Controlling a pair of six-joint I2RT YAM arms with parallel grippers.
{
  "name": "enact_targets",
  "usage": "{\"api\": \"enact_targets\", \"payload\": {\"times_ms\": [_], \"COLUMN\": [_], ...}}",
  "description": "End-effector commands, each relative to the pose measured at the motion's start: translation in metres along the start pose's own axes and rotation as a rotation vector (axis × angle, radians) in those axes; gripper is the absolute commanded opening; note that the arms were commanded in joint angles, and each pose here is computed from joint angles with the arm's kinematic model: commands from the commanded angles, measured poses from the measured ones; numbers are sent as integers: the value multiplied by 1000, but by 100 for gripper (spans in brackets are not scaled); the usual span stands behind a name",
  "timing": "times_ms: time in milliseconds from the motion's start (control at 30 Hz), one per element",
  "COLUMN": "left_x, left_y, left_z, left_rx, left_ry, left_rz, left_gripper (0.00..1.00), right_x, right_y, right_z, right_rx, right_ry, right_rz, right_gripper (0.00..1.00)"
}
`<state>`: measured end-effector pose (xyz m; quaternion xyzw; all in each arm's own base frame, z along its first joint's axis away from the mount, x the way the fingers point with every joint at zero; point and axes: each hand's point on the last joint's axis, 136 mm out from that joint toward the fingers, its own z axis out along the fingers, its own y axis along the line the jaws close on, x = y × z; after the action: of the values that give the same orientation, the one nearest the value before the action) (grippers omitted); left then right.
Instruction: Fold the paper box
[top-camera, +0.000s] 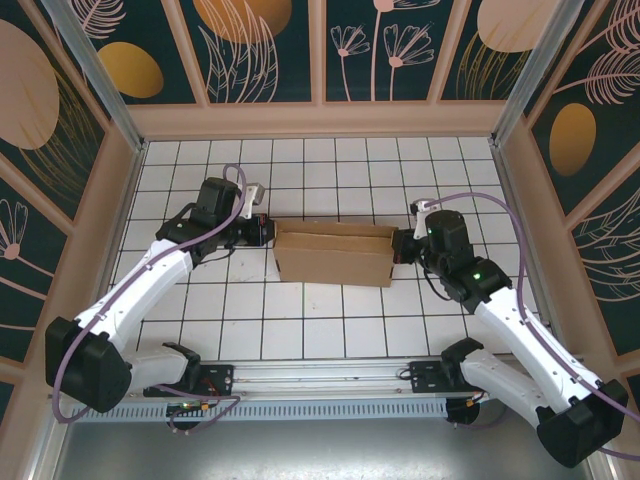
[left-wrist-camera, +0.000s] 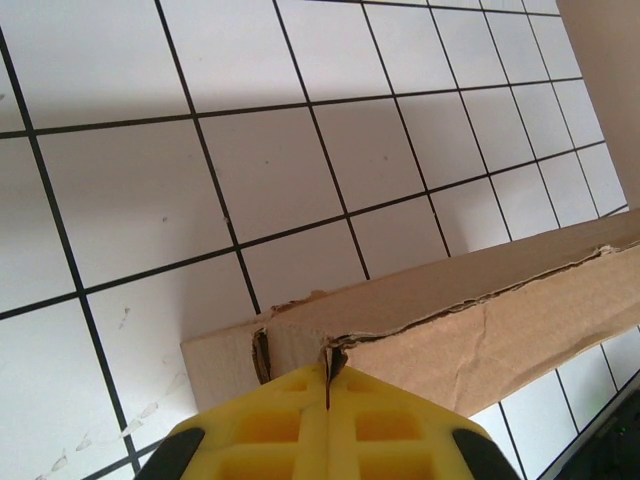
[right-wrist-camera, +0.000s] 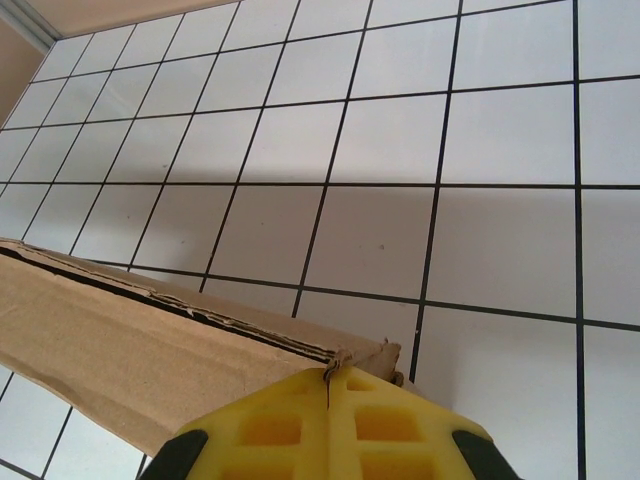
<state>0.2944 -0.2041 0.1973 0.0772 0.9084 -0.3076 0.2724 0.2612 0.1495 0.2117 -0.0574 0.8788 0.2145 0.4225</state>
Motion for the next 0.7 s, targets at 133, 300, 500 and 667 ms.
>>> {"api": "enact_targets", "payload": {"times_ms": [133, 300, 500, 667], "left_x": [9, 21, 39, 48], "left_y": [-2, 14, 25, 31], "left_z": [5, 10, 15, 16], "left_rx": [17, -36, -44, -61], "left_ry": [22, 36, 49, 53], "left_rz": [-23, -23, -45, -51], "left_gripper": [0, 0, 0, 0], "right_x": [1, 0, 1, 4], "right_y": [6, 5, 2, 1], "right_z": [3, 3, 2, 4], "right_rx": [-30, -27, -11, -13], "right_ry": [-23, -29, -29, -27], "right_rz": [-19, -20, -19, -9], "right_gripper": [0, 0, 0, 0]}}
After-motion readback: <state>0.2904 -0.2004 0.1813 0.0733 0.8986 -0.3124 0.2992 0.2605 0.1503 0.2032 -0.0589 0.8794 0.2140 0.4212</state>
